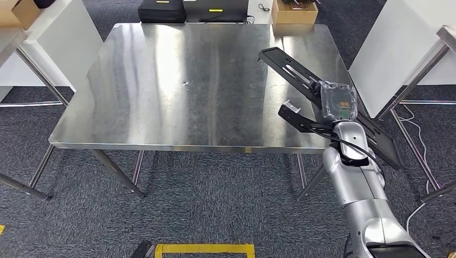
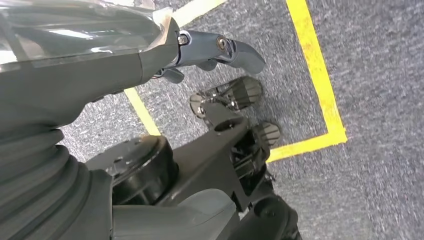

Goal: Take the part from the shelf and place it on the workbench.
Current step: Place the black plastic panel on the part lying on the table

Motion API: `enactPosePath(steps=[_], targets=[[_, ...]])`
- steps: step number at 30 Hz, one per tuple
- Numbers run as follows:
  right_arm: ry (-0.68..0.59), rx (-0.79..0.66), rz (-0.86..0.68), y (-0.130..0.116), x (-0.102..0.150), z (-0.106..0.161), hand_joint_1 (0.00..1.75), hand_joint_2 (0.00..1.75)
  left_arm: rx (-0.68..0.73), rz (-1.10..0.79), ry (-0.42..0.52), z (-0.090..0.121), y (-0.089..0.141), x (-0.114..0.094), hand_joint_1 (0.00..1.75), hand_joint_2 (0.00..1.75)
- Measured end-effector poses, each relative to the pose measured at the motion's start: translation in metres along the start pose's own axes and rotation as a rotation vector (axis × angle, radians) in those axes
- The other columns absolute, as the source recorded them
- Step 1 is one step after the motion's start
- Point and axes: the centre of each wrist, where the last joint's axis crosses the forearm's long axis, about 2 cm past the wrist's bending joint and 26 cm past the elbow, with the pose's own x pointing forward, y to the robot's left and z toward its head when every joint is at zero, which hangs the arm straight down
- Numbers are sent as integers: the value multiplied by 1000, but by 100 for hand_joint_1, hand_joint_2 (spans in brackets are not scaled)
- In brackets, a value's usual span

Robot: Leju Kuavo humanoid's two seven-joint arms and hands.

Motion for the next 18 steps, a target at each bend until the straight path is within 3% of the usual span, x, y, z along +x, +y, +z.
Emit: enactPosePath(steps=[10,18], targets=[[-102,4,46,-12,40,-18,175,175,47,21,-7,0,2,1,0,175],[-260,25,74,-22,106,-37,175,175,66,72,-26,-1,4,4,0,175]])
